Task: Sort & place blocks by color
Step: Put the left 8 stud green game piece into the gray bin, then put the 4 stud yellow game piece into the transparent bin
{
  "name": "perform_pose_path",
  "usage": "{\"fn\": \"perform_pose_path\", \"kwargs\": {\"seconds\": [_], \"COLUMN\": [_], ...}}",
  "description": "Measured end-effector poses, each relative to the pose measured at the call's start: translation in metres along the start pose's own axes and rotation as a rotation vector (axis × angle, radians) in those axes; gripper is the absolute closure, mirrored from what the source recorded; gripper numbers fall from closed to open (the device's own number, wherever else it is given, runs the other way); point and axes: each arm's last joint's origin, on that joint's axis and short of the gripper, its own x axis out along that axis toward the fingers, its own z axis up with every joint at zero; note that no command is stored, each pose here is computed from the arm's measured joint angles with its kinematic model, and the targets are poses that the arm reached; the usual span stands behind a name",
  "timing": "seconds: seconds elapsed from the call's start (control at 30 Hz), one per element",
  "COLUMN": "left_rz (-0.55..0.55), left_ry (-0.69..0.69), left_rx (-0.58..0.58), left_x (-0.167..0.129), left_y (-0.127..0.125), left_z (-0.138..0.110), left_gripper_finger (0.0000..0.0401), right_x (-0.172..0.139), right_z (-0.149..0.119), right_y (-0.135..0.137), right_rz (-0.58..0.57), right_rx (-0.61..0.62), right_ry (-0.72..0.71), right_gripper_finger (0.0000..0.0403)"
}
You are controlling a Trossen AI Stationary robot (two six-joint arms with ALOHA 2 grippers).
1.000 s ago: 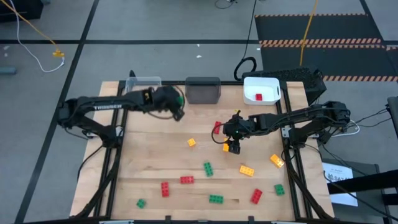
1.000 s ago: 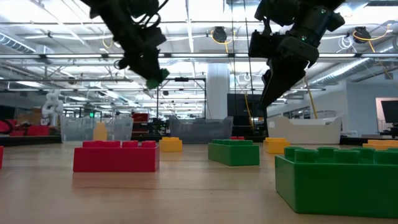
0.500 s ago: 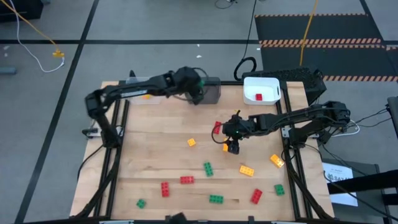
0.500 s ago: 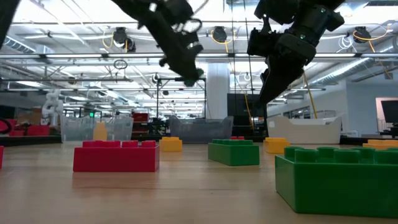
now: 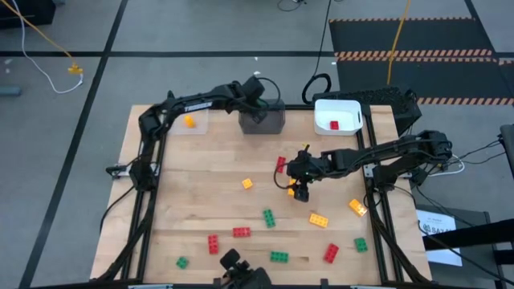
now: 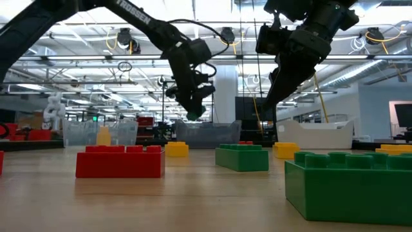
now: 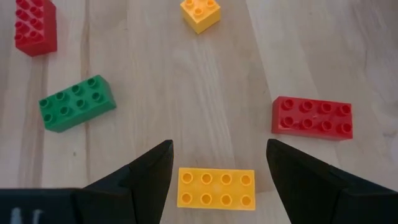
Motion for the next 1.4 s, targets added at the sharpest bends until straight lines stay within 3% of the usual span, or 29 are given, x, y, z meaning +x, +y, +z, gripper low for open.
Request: {"fn": "perform_pose_path", "kwargs": {"seconds": [0.3, 0.5, 0.6, 0.87, 1.0, 1.2, 1.4], "left_rz": [-0.001, 0.000, 0.001, -0.011, -0.041, -0.097, -0.198], "left_ry": [0.037, 0.068, 0.070, 0.092, 0.111, 0.042, 0.012], "left_rx": [-0.013, -0.013, -0.013, 0.023, 0.110, 0.180, 0.299], "left_x": [0.003, 0.002, 0.002, 0.000, -0.027, -0.103, -0.161], "left_y": [-0.004, -0.007, -0.006, -0.009, -0.013, -0.029, -0.073], "left_z": [-0.005, -0.008, -0.008, -0.011, -0.012, -0.014, -0.036], "left_gripper_finger": [0.0257, 0.0147, 0.0111, 0.0103, 0.0116, 0.0130, 0.0144], "right_x": [0.000, 0.000, 0.000, 0.000, 0.000, 0.000, 0.000], "right_z": [0.000, 0.000, 0.000, 0.000, 0.000, 0.000, -0.001], "right_y": [0.000, 0.000, 0.000, 0.000, 0.000, 0.000, 0.000], "right_rz": [0.001, 0.001, 0.001, 0.001, 0.001, -0.002, -0.002], "right_rx": [-0.025, -0.026, -0.026, -0.026, -0.027, -0.033, -0.009], "right_ry": [0.000, -0.001, -0.001, -0.001, -0.001, 0.000, 0.008], "right_gripper_finger": [0.0152, 0.0152, 0.0152, 0.0152, 0.0152, 0.0152, 0.0152]}}
